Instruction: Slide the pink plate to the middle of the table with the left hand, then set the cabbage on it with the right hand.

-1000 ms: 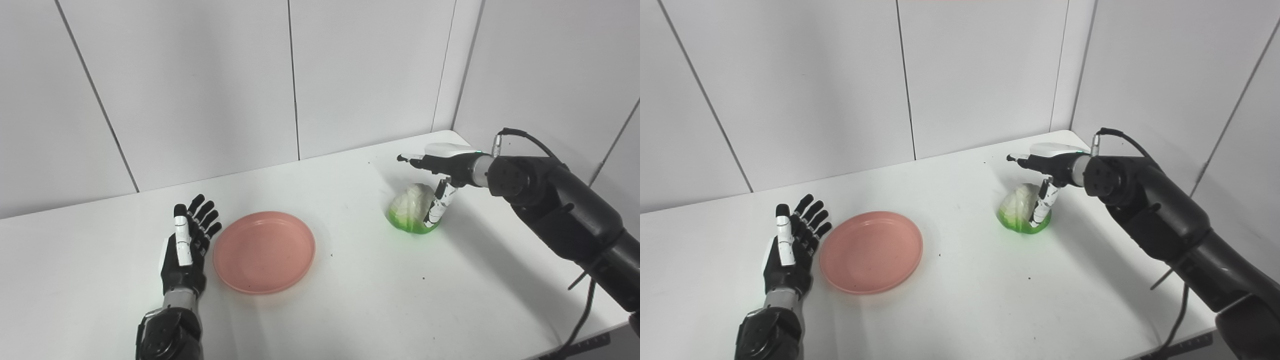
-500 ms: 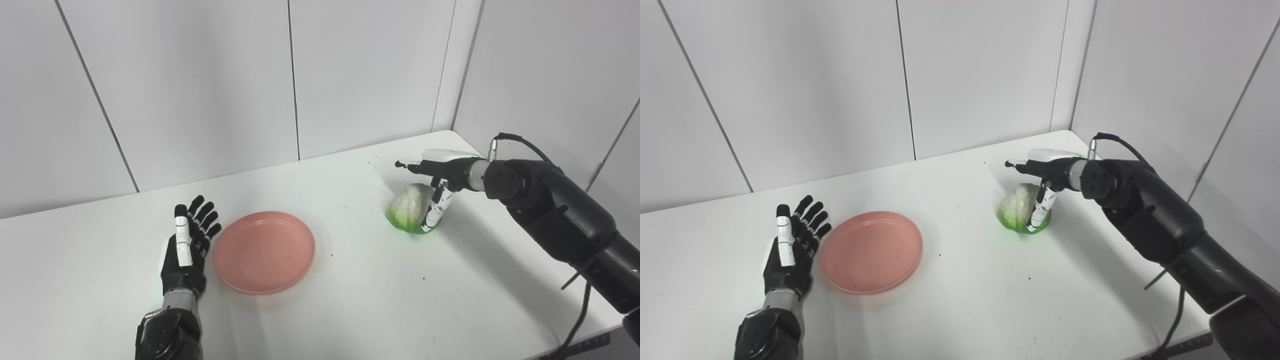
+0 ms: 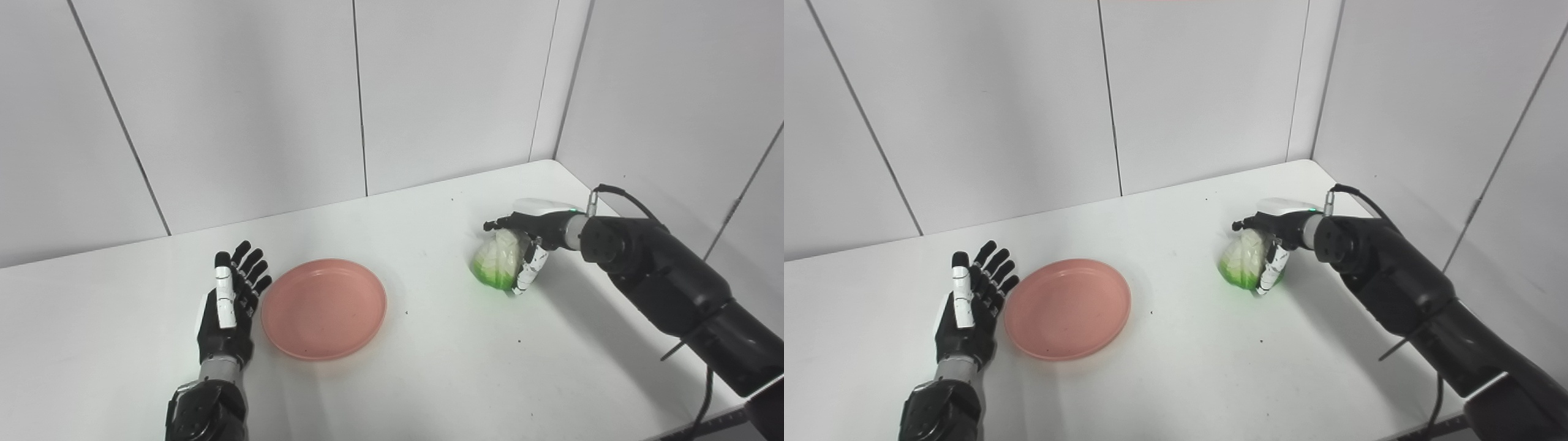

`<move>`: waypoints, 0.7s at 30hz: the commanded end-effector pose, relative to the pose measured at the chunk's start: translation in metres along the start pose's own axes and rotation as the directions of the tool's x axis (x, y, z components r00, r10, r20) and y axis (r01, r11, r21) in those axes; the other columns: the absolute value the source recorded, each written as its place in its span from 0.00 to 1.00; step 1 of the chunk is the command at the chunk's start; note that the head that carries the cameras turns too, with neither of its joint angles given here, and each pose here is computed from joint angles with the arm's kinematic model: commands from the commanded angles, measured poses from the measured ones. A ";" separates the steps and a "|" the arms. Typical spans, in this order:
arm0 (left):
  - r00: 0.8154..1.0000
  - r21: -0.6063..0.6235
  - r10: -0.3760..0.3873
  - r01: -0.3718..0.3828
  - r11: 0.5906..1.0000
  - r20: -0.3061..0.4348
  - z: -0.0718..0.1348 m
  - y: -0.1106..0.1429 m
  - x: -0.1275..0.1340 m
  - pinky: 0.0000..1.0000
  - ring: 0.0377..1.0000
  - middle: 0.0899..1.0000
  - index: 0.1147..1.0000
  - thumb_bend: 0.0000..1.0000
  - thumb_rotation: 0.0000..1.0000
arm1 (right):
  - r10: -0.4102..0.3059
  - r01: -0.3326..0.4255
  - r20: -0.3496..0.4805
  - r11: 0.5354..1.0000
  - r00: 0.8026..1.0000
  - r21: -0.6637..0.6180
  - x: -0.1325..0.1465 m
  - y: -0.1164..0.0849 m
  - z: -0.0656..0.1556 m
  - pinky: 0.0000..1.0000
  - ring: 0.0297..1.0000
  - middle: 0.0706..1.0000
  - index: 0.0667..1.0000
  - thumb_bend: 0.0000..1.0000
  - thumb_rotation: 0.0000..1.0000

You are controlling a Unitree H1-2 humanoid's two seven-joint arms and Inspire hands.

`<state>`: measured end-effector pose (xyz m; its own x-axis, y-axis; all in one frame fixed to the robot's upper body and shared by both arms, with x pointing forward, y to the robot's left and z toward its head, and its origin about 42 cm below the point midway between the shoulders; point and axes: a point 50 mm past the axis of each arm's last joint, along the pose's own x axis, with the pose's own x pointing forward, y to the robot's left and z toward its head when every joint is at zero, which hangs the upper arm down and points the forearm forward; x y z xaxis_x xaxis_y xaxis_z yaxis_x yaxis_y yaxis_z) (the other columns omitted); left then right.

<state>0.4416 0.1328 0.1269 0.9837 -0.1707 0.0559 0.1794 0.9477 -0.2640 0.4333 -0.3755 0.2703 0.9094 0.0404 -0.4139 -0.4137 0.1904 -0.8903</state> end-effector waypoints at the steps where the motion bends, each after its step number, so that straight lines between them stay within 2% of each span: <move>1: 0.999 -0.008 -0.015 0.015 1.000 0.037 0.012 -0.008 0.007 0.88 0.90 0.89 0.86 0.78 0.98 | -0.061 0.062 0.029 0.997 0.998 -0.042 -0.001 -0.014 0.005 0.72 0.90 0.91 0.86 0.93 0.06; 6: 0.999 -0.020 -0.012 0.013 1.000 0.038 0.013 -0.008 0.008 0.88 0.91 0.89 0.86 0.78 0.97 | -0.100 0.101 0.038 0.995 0.994 -0.026 0.006 -0.004 0.006 0.67 0.83 0.86 0.80 0.92 0.08; 7: 0.999 -0.023 -0.009 0.010 1.000 0.039 0.013 -0.008 0.008 0.88 0.91 0.89 0.86 0.79 0.96 | -0.106 0.107 0.046 0.994 0.993 -0.013 0.007 -0.003 0.006 0.59 0.70 0.77 0.75 0.88 0.03; 8: 0.999 -0.028 -0.006 0.007 1.000 0.038 0.013 -0.008 0.008 0.88 0.91 0.89 0.85 0.79 0.95 | -0.126 0.126 0.054 0.992 0.991 0.000 0.008 -0.001 0.005 0.51 0.59 0.64 0.63 0.75 0.01; 10: 0.999 -0.030 -0.004 0.006 1.000 0.038 0.013 -0.008 0.008 0.88 0.91 0.89 0.85 0.79 0.95 | -0.169 0.168 0.069 0.986 0.983 0.017 0.009 0.002 0.005 0.44 0.50 0.52 0.51 0.60 0.00; 12: 0.999 -0.023 -0.004 0.005 1.000 0.040 0.013 -0.007 0.008 0.88 0.91 0.88 0.85 0.78 0.96 | -0.213 0.212 0.074 0.977 0.974 0.027 0.010 0.006 0.006 0.30 0.36 0.44 0.47 0.55 0.00; 13: 0.999 -0.020 -0.004 0.005 1.000 0.039 0.012 -0.007 0.008 0.88 0.91 0.88 0.85 0.78 0.96 | -0.225 0.223 0.070 0.974 0.972 0.032 0.011 0.008 0.006 0.27 0.34 0.44 0.45 0.54 0.00; 15: 0.999 -0.022 -0.004 0.004 1.000 0.038 0.012 -0.007 0.008 0.88 0.91 0.88 0.85 0.78 0.97 | -0.238 0.235 0.067 0.971 0.969 0.041 0.011 0.009 0.006 0.26 0.34 0.45 0.44 0.53 0.00; 16: 0.999 -0.023 -0.003 0.004 1.000 0.038 0.012 -0.006 0.008 0.88 0.91 0.89 0.85 0.78 0.96 | -0.243 0.240 0.068 0.970 0.968 0.047 0.011 0.009 0.007 0.21 0.28 0.40 0.45 0.53 0.00; 21: 0.999 -0.015 -0.007 0.007 1.000 0.033 0.010 -0.005 0.007 0.88 0.91 0.89 0.85 0.79 0.96 | -0.274 0.271 0.066 0.961 0.960 0.052 0.009 0.007 0.007 0.26 0.33 0.44 0.44 0.53 0.00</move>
<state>0.4415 0.1330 0.1270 0.9852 -0.1619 0.0558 0.1711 0.9443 -0.2811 0.4356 -0.3636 0.2395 0.9736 0.0401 -0.2247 -0.2273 0.2612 -0.9381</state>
